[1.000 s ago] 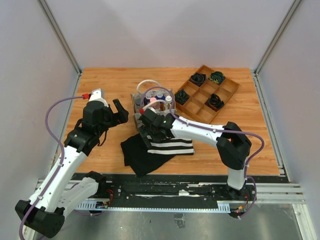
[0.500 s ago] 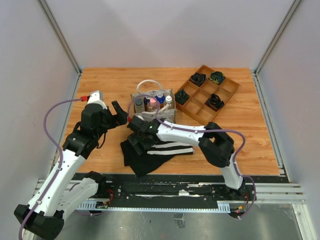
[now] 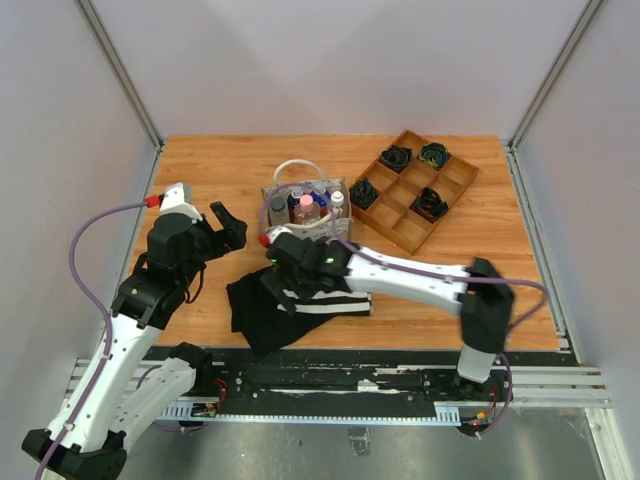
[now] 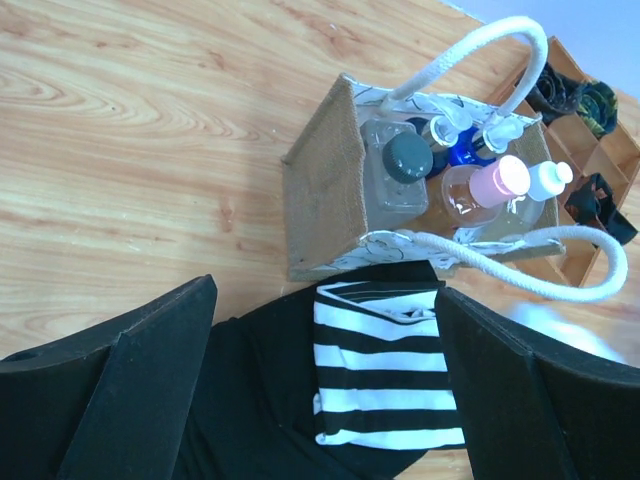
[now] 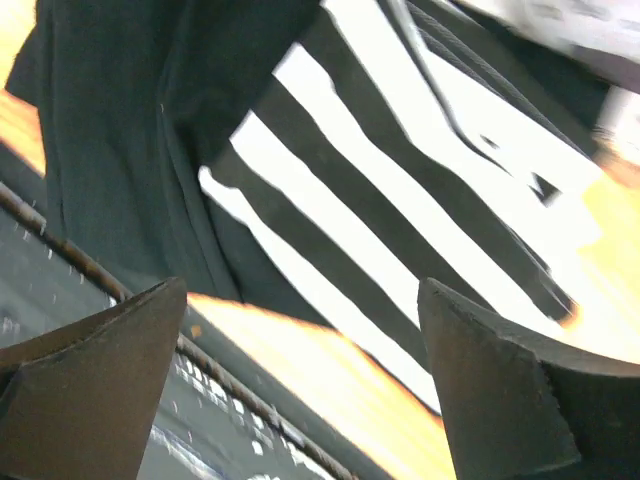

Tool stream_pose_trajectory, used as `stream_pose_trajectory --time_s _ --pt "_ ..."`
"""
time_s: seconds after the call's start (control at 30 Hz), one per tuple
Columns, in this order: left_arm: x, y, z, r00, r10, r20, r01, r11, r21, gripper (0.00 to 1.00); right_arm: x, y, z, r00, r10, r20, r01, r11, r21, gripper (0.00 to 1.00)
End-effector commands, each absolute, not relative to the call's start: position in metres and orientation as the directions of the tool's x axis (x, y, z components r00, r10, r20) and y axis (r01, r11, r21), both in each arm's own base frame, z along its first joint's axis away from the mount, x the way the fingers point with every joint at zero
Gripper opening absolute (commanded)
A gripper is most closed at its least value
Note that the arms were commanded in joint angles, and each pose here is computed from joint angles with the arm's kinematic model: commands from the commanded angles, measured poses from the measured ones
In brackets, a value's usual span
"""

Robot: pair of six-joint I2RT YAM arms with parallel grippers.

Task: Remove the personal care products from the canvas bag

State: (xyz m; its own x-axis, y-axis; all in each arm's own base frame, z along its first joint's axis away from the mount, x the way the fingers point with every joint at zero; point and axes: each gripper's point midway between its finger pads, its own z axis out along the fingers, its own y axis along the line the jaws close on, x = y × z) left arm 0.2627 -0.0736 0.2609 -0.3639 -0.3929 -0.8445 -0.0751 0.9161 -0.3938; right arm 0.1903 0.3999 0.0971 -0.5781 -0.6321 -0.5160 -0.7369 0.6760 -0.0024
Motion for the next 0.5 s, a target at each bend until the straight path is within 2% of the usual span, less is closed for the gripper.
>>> stream_pose_trajectory --time_s 0.0,0.1,0.2,0.27,0.47 --pt "0.258 -0.083 0.247 -0.417 -0.394 -0.819 -0.048 0.909 -0.413 0.95 0.193 0.328 0.184 -0.515 -0.527 -0.677 -0.642 0.76 -0.103 0.98" --pt "0.25 -0.094 0.222 -0.498 -0.377 -0.781 -0.021 0.906 -0.423 0.95 0.207 0.246 0.207 -0.538 -0.447 -0.715 -0.467 0.864 -0.189 0.98" --pt "0.242 -0.11 0.196 -0.59 -0.351 -0.727 0.01 0.897 -0.442 0.96 0.211 0.184 0.227 -0.568 -0.346 -0.747 -0.344 0.924 -0.166 0.98" --pt "0.239 -0.121 0.176 -0.65 -0.326 -0.687 0.011 0.899 -0.437 0.99 0.212 0.163 0.236 -0.567 -0.287 -0.772 -0.289 0.947 -0.14 0.98" --pt "0.238 -0.161 0.142 -0.745 -0.234 -0.625 0.027 0.925 -0.379 1.0 0.21 0.144 0.247 -0.538 -0.23 -0.811 -0.236 0.965 -0.117 0.98"
